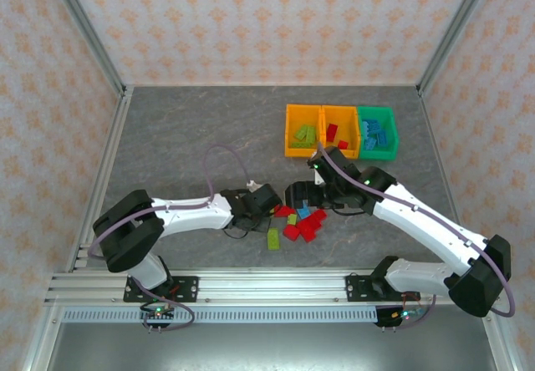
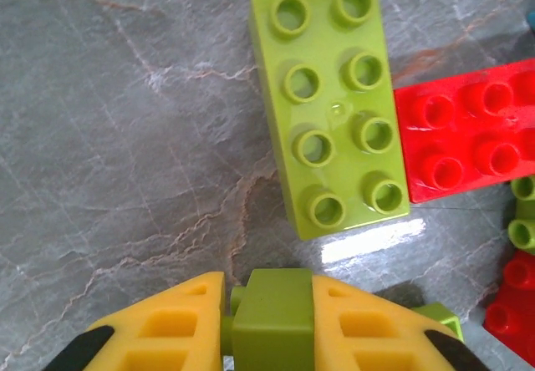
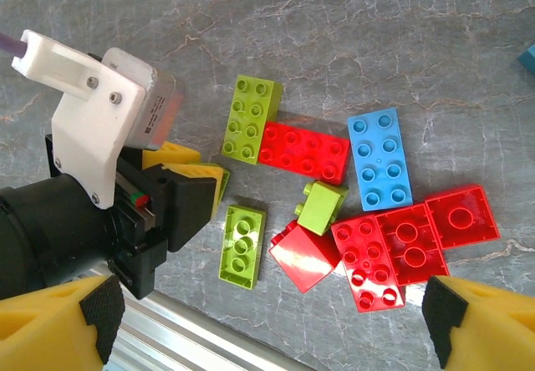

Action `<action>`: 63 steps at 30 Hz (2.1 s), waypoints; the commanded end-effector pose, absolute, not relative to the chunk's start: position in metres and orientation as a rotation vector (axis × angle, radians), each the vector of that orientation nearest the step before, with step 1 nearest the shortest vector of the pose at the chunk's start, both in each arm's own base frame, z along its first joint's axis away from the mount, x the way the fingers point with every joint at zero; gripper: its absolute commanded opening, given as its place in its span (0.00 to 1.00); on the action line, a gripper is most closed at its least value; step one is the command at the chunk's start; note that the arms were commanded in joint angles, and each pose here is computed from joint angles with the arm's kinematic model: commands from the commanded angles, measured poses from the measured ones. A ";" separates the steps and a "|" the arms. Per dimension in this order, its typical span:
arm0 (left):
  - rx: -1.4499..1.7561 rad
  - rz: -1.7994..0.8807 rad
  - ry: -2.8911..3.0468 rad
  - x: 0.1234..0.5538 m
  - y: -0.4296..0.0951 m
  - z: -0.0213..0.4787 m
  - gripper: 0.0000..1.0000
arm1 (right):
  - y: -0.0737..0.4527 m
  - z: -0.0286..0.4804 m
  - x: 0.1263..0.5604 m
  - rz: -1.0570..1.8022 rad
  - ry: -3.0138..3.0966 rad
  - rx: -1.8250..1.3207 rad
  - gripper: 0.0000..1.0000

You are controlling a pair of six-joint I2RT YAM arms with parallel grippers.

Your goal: Sort the legos into containers by color

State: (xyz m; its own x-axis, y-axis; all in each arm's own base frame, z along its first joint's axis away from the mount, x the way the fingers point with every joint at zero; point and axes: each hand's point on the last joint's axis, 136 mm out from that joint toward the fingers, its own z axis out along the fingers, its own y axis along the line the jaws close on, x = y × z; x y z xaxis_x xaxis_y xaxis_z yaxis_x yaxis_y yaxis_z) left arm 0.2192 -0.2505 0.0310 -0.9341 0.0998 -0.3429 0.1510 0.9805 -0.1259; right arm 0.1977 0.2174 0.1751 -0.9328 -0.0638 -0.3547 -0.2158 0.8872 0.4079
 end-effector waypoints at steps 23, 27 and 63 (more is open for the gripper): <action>0.151 -0.041 2.223 0.510 -0.356 0.167 0.25 | 0.144 0.239 0.205 0.568 2.359 0.227 0.96; 0.167 -0.083 2.203 0.528 -0.370 0.163 0.39 | 0.140 0.239 0.199 0.581 2.364 0.238 0.96; 1.590 -0.162 1.529 0.140 -0.257 0.238 0.93 | 0.131 0.045 0.318 0.160 2.717 0.713 0.80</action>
